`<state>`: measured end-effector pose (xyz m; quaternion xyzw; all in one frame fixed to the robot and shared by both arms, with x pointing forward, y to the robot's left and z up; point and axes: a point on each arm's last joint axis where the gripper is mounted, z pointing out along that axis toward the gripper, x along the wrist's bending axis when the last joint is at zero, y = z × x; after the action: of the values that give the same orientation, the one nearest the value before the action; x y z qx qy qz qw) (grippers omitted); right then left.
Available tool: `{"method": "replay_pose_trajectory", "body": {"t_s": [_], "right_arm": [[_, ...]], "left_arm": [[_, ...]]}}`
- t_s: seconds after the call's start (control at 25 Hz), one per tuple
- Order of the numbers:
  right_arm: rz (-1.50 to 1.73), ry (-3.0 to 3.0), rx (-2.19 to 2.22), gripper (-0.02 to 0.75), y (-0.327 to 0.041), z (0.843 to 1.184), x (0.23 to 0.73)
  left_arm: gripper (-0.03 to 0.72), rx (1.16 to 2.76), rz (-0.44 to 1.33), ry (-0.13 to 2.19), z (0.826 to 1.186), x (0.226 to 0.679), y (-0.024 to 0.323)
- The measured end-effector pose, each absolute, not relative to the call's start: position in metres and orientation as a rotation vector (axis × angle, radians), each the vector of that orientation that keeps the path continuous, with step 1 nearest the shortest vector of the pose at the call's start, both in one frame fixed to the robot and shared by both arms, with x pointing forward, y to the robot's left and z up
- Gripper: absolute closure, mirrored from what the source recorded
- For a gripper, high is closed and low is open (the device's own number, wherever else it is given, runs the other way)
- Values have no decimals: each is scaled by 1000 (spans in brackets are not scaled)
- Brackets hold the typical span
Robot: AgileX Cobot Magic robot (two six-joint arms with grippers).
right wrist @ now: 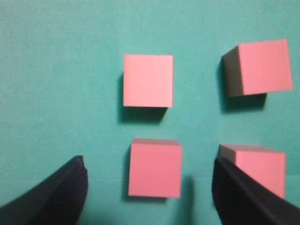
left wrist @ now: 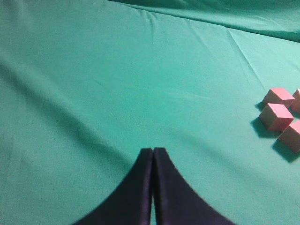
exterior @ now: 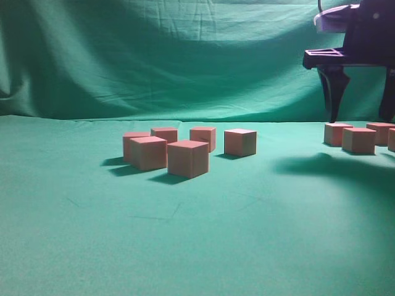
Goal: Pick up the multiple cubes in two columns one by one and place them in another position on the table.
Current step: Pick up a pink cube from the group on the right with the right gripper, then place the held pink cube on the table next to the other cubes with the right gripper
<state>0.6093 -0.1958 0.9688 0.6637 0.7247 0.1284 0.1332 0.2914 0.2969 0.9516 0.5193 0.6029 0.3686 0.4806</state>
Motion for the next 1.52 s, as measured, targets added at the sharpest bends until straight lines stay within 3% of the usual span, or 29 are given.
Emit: {"method": "replay_pose_trajectory", "body": {"t_s": [0.36, 0.6, 0.64, 0.8, 0.96, 1.28, 1.52], "right_arm": [[357, 2121, 1930, 188, -192, 940, 618], [333, 2131, 1936, 481, -192, 934, 619], [324, 2133, 1939, 489, -193, 935, 618], [256, 2139, 1964, 479, -193, 950, 622], [262, 2157, 1939, 479, -191, 990, 620], [285, 2260, 1801, 479, -170, 1071, 561], [288, 2449, 1600, 479, -134, 1070, 499]], "left_arm": [[688, 1266, 899, 1471, 952, 291, 297], [688, 1266, 899, 1471, 952, 291, 297], [688, 1266, 899, 1471, 952, 291, 297], [688, 1266, 899, 1471, 952, 291, 297], [688, 1266, 899, 1471, 952, 291, 297], [688, 1266, 899, 1471, 952, 291, 297], [688, 1266, 899, 1471, 952, 291, 297]]}}
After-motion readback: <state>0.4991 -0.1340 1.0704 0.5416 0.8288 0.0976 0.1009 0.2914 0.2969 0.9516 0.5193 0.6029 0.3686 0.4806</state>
